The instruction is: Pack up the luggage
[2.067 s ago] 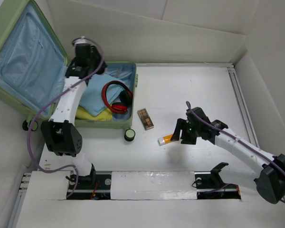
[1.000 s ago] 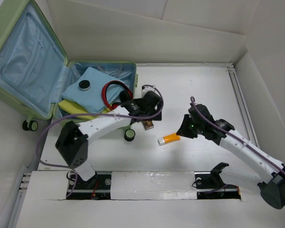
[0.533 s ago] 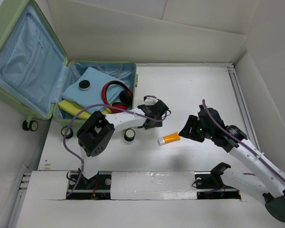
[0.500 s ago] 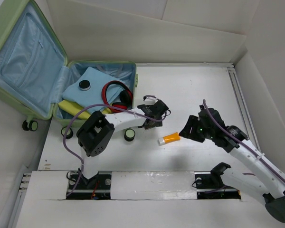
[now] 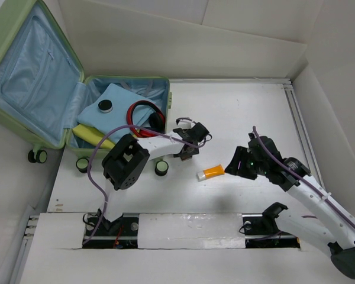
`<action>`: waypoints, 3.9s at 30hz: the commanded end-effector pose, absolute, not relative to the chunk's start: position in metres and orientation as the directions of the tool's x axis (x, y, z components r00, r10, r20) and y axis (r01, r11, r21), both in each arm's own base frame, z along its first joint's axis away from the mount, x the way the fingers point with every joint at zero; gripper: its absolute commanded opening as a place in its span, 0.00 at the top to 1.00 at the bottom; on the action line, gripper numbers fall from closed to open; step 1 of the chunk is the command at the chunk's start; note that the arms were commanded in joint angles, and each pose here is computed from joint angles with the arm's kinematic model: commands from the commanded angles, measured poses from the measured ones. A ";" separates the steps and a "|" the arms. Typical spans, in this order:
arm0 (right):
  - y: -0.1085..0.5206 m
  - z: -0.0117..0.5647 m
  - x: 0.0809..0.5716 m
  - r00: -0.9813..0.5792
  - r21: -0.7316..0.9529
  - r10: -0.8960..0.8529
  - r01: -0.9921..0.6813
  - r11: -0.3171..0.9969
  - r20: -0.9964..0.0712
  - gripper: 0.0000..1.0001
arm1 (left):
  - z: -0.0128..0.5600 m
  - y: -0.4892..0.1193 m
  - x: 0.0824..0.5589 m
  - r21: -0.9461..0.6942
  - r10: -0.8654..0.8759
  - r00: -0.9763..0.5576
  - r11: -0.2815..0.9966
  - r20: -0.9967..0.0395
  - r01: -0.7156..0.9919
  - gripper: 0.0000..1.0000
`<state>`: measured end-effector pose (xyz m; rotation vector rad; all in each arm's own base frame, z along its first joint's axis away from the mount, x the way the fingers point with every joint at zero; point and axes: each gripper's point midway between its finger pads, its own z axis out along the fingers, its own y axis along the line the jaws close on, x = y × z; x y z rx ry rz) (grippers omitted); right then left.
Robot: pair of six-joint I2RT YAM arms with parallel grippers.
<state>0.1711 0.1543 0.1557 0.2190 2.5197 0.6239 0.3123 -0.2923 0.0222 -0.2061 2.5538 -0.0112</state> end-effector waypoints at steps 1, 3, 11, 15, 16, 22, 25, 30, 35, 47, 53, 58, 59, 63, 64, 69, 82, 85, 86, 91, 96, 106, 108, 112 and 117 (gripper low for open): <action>0.151 0.171 0.177 -0.822 0.471 0.271 0.004 0.882 -0.501 0.43 | -0.002 -0.299 0.304 -0.057 -0.171 -0.858 0.985 -0.484 -0.165 0.53; 0.151 0.171 0.177 -0.822 0.466 0.263 -0.003 0.885 -0.505 0.43 | 0.010 -0.310 0.309 -0.101 -0.178 -0.854 0.984 -0.489 -0.147 0.69; 0.149 0.172 0.181 -0.814 0.455 0.268 0.005 0.890 -0.515 0.42 | 0.151 -0.372 0.342 -0.347 -0.208 -0.761 0.938 -0.615 0.024 0.80; 0.153 0.168 0.183 -0.821 0.457 0.264 0.004 0.890 -0.506 0.42 | 0.222 -0.363 0.359 -0.406 -0.257 -0.698 0.912 -0.668 0.053 0.79; 0.155 0.170 0.184 -0.819 0.467 0.265 -0.004 0.884 -0.508 0.42 | 0.241 -0.339 0.374 -0.424 -0.311 -0.663 0.906 -0.681 0.011 0.79; 0.166 0.165 0.190 -0.831 0.485 0.257 -0.018 0.874 -0.494 0.42 | 0.278 -0.207 0.418 -0.444 -0.451 -0.515 0.884 -0.729 -0.146 0.77; 0.171 0.163 0.194 -0.837 0.489 0.252 -0.021 0.872 -0.486 0.42 | 0.283 -0.131 0.433 -0.462 -0.526 -0.447 0.850 -0.723 -0.253 0.76; 0.176 0.156 0.198 -0.842 0.477 0.251 -0.009 0.879 -0.478 0.42 | 0.256 -0.033 0.439 -0.454 -0.596 -0.380 0.795 -0.708 -0.402 0.72; 0.190 0.152 0.202 -0.855 0.474 0.229 -0.023 0.880 -0.466 0.42 | 0.209 0.005 0.441 -0.363 -0.587 -0.411 0.784 -0.697 -0.504 0.71; 0.206 0.129 0.201 -0.886 0.453 0.209 -0.001 0.891 -0.415 0.33 | 0.207 0.000 0.451 -0.366 -0.566 -0.453 0.811 -0.689 -0.456 0.13; 0.214 0.095 0.197 -0.913 0.439 0.218 0.048 0.897 -0.346 0.22 | 0.247 -0.016 0.429 -0.409 -0.533 -0.410 0.841 -0.741 -0.354 0.07; 0.223 0.074 0.202 -0.921 0.438 0.258 0.112 0.892 -0.292 0.19 | 0.265 -0.048 0.398 -0.482 -0.519 -0.445 0.852 -0.730 -0.203 0.07; 0.224 0.074 0.208 -0.917 0.427 0.263 0.117 0.897 -0.301 0.18 | 0.264 -0.054 0.394 -0.497 -0.517 -0.459 0.850 -0.722 -0.176 0.07; 0.232 0.062 0.223 -0.915 0.380 0.276 0.153 0.912 -0.295 0.15 | 0.246 -0.069 0.372 -0.537 -0.518 -0.520 0.834 -0.679 -0.129 0.07; 0.234 0.054 0.225 -0.919 0.362 0.280 0.170 0.917 -0.277 0.15 | 0.247 -0.071 0.367 -0.529 -0.497 -0.528 0.842 -0.689 -0.103 0.07; 0.235 0.041 0.240 -0.907 0.304 0.313 0.225 0.926 -0.282 0.21 | 0.265 -0.091 0.351 -0.540 -0.455 -0.526 0.842 -0.719 0.009 0.07; 0.219 0.081 0.337 -0.813 0.217 0.311 0.231 0.948 -0.492 0.19 | 0.277 -0.255 0.307 -0.412 -0.137 -0.573 0.826 -0.808 0.385 0.06; 0.202 0.107 0.333 -0.798 0.247 0.323 0.225 0.943 -0.508 0.16 | 0.271 -0.263 0.302 -0.416 -0.122 -0.580 0.813 -0.805 0.408 0.07; 0.193 0.115 0.335 -0.789 0.247 0.331 0.233 0.941 -0.517 0.16 | 0.262 -0.272 0.293 -0.400 -0.079 -0.590 0.806 -0.803 0.437 0.07; 0.134 0.129 0.317 -0.740 0.246 0.412 0.330 0.911 -0.531 0.30 | 0.230 -0.320 0.273 -0.268 0.117 -0.558 0.785 -0.822 0.558 0.07; 0.081 0.130 0.313 -0.676 0.299 0.548 0.460 0.836 -0.493 0.84 | 0.167 -0.362 0.274 -0.110 0.321 -0.540 0.777 -0.778 0.620 0.06; 0.056 0.133 0.282 -0.651 0.384 0.599 0.461 0.800 -0.466 1.00 | 0.107 -0.379 0.322 0.038 0.461 -0.520 0.773 -0.719 0.633 0.06; 0.059 0.131 0.275 -0.662 0.391 0.591 0.446 0.805 -0.461 0.97 | 0.094 -0.379 0.329 0.034 0.467 -0.539 0.777 -0.701 0.629 0.06; 0.056 0.133 0.267 -0.663 0.394 0.588 0.440 0.807 -0.463 0.89 | 0.069 -0.383 0.324 0.020 0.527 -0.552 0.735 -0.646 0.678 0.10; 0.049 0.143 0.268 -0.659 0.390 0.572 0.422 0.819 -0.488 0.69 | 0.045 -0.373 0.312 0.006 0.548 -0.582 0.731 -0.601 0.682 0.18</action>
